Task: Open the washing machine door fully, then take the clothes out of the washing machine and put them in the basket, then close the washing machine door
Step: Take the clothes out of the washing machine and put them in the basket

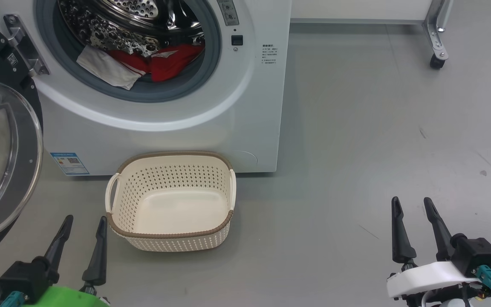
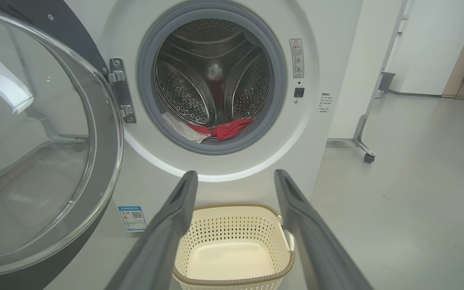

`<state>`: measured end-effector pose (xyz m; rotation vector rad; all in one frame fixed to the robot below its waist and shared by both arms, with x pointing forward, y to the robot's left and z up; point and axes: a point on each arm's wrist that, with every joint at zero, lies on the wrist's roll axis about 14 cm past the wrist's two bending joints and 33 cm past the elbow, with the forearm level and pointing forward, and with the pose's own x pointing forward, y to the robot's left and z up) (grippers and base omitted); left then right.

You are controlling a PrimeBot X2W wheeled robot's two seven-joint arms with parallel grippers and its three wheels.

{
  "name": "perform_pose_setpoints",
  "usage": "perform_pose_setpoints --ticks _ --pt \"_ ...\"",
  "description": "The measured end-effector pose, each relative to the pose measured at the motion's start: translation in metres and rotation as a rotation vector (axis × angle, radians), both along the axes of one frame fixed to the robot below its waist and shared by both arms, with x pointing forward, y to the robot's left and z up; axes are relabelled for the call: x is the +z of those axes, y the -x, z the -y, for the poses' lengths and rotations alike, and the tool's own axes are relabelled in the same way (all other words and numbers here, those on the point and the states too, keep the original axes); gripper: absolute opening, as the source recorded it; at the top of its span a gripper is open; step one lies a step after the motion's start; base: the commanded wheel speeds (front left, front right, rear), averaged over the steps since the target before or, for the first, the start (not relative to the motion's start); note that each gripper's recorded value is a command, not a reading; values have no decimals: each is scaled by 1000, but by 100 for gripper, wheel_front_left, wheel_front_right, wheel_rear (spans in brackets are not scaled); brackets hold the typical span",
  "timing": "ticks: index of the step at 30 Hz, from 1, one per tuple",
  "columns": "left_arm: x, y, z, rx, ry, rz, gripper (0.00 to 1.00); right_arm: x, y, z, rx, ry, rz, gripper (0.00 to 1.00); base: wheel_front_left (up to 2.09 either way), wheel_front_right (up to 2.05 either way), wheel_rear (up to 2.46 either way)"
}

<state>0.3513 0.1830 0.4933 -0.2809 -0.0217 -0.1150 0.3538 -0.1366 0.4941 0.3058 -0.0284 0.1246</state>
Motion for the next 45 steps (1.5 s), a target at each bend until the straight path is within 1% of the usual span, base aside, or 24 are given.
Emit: perform_pose_setpoints --ticks 20,22,26,29,45 --pt "2 2 0 3 5 7 100 2 0 -2 5 -1 5 100 0 0 0" --pt "2 2 1 5 16 8 100 2 0 -2 6 -1 6 100 0 0 0" --pt "3 3 4 14 73 8 100 2 0 -3 8 -1 6 100 9 -9 0" --pt "7 2 -1 32 91 20 100 2 0 -3 8 -1 6 100 23 -23 0" --pt "10 1 -6 43 95 28 100 1 0 -4 13 -3 2 100 62 -62 0"
